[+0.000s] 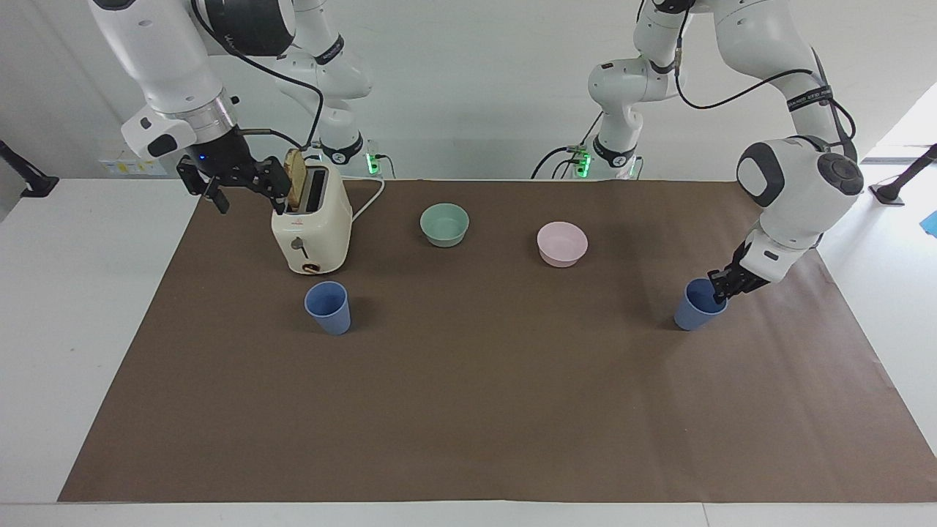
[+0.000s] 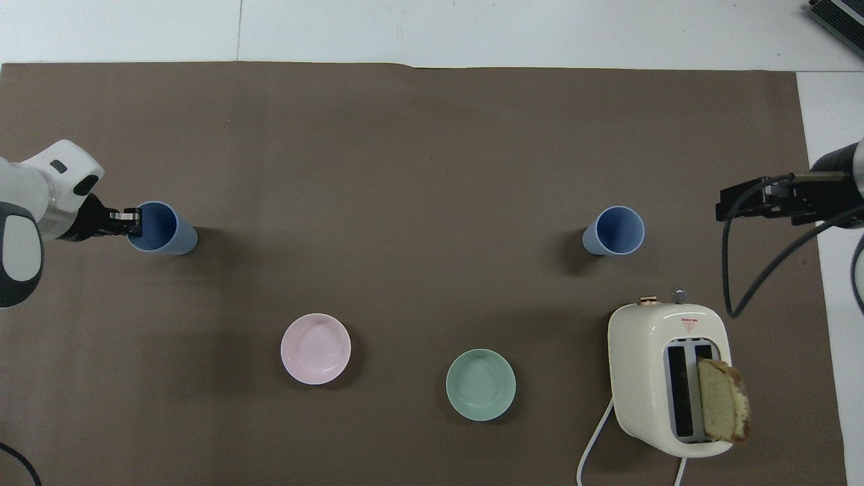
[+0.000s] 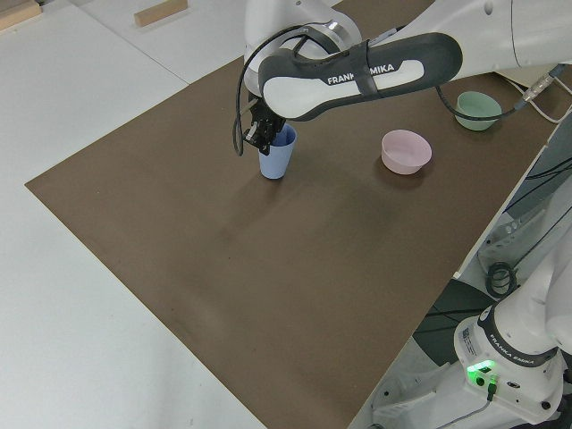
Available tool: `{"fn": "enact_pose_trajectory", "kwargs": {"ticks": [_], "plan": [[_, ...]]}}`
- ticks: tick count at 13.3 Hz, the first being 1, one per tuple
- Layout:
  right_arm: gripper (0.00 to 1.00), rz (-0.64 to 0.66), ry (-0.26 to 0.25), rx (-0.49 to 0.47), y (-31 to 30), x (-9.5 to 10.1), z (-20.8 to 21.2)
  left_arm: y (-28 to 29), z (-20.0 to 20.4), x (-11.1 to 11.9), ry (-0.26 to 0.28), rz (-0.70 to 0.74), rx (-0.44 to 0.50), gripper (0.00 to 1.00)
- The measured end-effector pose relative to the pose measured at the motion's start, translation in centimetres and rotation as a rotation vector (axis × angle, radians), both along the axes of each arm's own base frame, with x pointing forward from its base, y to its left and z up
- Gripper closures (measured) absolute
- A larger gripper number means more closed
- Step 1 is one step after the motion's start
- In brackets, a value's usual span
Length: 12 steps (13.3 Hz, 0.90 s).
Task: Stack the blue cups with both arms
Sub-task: 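Lift the blue cup with the left gripper and carry it toward the center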
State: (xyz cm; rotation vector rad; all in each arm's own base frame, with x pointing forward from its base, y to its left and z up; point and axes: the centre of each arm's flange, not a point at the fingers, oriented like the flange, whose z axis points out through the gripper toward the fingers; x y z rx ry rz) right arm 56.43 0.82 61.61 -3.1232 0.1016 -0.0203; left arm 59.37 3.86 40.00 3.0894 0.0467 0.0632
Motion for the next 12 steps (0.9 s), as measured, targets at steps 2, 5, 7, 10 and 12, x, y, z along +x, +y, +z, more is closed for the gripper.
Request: {"fn": "enact_pose_trajectory", "kwargs": {"ticks": [2,5,7,10,12], "plan": [[0.00,0.000,0.000,0.000,0.0,0.0,0.0,-0.4,1.9,0.8,-0.030,0.003,-0.014,0.95],[0.00,0.000,0.000,0.000,0.0,0.0,0.0,-3.2,5.3,1.9,-0.052,0.046,-0.084,0.95],[0.00,0.000,0.000,0.000,0.0,0.0,0.0,-7.4,7.0,2.1,-0.057,0.107,-0.104,0.95],[0.00,0.000,0.000,0.000,0.0,0.0,0.0,-16.8,8.2,1.1,-0.044,0.182,-0.131,0.95],[0.00,0.000,0.000,0.000,0.0,0.0,0.0,-22.7,8.3,-0.5,-0.027,0.196,-0.141,0.95]]}}
